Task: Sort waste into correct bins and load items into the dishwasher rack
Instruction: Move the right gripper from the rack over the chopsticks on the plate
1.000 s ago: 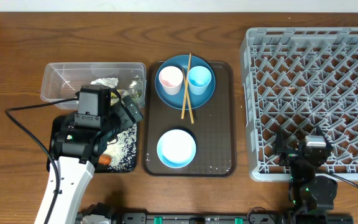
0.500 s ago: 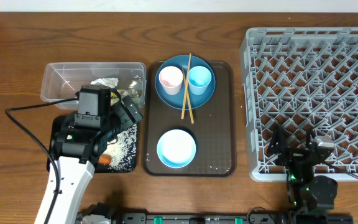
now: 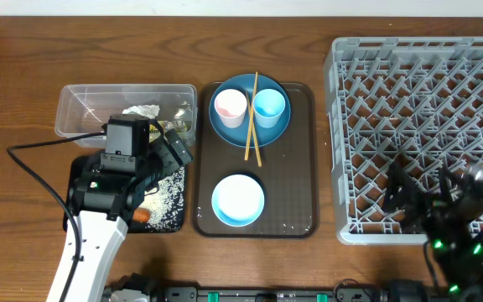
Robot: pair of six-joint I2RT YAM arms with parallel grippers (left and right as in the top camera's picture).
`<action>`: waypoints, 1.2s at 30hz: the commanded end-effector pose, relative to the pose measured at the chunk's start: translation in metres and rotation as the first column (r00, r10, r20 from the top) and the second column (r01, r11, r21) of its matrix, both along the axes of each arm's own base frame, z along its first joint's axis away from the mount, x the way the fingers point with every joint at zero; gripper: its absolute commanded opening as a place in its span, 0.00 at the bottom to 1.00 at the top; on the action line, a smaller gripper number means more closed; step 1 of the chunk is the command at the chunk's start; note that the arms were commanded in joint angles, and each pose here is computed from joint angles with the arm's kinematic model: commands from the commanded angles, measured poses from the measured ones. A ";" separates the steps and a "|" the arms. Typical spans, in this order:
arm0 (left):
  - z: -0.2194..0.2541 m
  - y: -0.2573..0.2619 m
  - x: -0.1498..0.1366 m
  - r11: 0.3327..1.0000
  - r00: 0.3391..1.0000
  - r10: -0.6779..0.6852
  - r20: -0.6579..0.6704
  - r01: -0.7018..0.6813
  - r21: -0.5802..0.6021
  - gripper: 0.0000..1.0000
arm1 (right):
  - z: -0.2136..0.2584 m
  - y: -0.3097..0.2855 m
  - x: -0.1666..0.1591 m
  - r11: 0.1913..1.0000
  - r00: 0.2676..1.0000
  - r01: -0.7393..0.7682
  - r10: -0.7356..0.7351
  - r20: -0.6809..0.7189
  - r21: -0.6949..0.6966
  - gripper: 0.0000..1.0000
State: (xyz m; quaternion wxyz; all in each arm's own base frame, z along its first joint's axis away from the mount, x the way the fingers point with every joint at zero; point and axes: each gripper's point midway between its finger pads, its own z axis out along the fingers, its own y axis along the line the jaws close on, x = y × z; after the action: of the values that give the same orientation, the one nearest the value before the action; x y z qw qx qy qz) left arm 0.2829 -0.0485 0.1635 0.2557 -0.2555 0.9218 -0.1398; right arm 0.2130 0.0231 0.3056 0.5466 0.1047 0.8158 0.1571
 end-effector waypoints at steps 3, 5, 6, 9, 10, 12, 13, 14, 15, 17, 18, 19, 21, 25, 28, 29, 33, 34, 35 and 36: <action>0.005 0.002 0.004 1.000 1.000 0.007 0.014 -0.007 0.008 0.98 | 0.023 0.017 0.019 0.994 0.971 -0.087 0.099 -0.219 0.064 0.99; 0.005 0.002 0.004 1.000 1.000 0.007 0.014 -0.007 0.008 0.98 | 0.023 0.020 0.027 0.992 0.950 -0.095 0.115 -0.289 0.082 0.99; 0.005 0.002 0.004 1.000 1.000 0.007 0.014 -0.007 0.008 0.98 | 0.022 0.021 0.034 0.991 0.941 -0.098 0.121 -0.316 0.090 0.99; 0.005 0.002 0.004 1.000 1.000 0.007 0.015 -0.007 0.008 0.98 | 0.015 0.031 0.053 0.980 0.916 -0.140 0.182 -0.358 0.140 0.99; 0.005 0.002 0.004 1.000 1.000 0.007 0.014 -0.007 0.008 0.98 | 0.013 0.035 0.058 0.974 0.908 -0.158 0.207 -0.363 0.160 0.99; 0.005 0.002 0.004 1.000 1.000 0.007 0.014 -0.007 0.008 0.98 | 0.005 0.047 0.066 0.954 0.879 -0.181 0.266 -0.395 0.239 0.99; 0.005 0.002 0.004 1.000 1.000 0.007 0.015 -0.007 0.008 0.98 | 0.001 0.052 0.068 0.942 0.864 -0.181 0.290 -0.412 0.283 0.99; 0.005 0.002 0.004 1.000 1.000 0.007 0.014 -0.007 0.008 0.98 | -0.003 0.060 0.069 0.920 0.840 -0.192 0.335 -0.427 0.342 0.89; 0.005 0.002 0.004 1.000 1.000 0.007 0.014 -0.007 0.008 0.98 | -0.005 0.066 0.070 0.904 0.823 -0.212 0.370 -0.430 0.372 0.82; 0.005 0.002 0.004 1.000 1.000 0.007 0.014 -0.007 0.008 0.98 | -0.013 0.080 0.073 0.876 0.783 -0.242 0.430 -0.450 0.417 0.74; 0.005 0.002 0.004 1.000 1.000 0.007 0.014 -0.007 0.008 0.98 | -0.017 0.085 0.074 0.871 0.767 -0.251 0.445 -0.463 0.422 0.73; 0.005 0.002 0.004 1.000 1.000 0.007 0.014 -0.007 0.008 0.98 | -0.022 0.092 0.075 0.866 0.747 -0.266 0.463 -0.477 0.424 0.70; 0.005 0.002 0.004 1.000 1.000 0.007 0.014 -0.007 0.008 0.98 | -0.033 0.108 0.076 0.861 0.711 -0.299 0.489 -0.505 0.412 0.62; 0.005 0.002 0.004 1.000 1.000 0.007 0.014 -0.007 0.008 0.98 | -0.054 0.147 0.080 0.859 0.663 -0.382 0.511 -0.547 0.341 0.52; 0.005 0.002 0.004 1.000 1.000 0.007 0.014 -0.007 0.008 0.98 | -0.072 0.176 0.086 0.872 0.652 -0.401 0.487 -0.581 0.281 0.52; 0.005 0.002 0.004 1.000 1.000 0.007 0.014 -0.007 0.008 0.98 | -0.078 0.186 0.087 0.873 0.650 -0.409 0.484 -0.586 0.267 0.52; 0.005 0.002 0.004 1.000 1.000 0.007 0.014 -0.007 0.008 0.98 | -0.098 0.229 0.095 0.850 0.639 -0.480 0.509 -0.577 0.217 0.48; 0.005 0.002 0.004 1.000 1.000 0.007 0.015 -0.007 0.008 0.98 | -0.105 0.240 0.096 0.843 0.635 -0.498 0.516 -0.576 0.206 0.48; 0.005 0.002 0.004 1.000 1.000 0.007 0.014 -0.007 0.008 0.98 | -0.112 0.249 0.098 0.837 0.631 -0.511 0.520 -0.576 0.195 0.47; 0.005 0.002 0.004 1.000 1.000 0.007 0.014 -0.007 0.008 0.98 | -0.118 0.256 0.099 0.833 0.628 -0.520 0.521 -0.579 0.186 0.46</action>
State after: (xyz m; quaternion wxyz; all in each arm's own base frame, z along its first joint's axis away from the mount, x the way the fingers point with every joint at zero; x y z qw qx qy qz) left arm 0.2833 -0.0485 0.1638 0.2565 -0.2555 0.9216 -0.1399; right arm 0.3061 0.2685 0.2009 0.1776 -0.0918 0.9347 0.2939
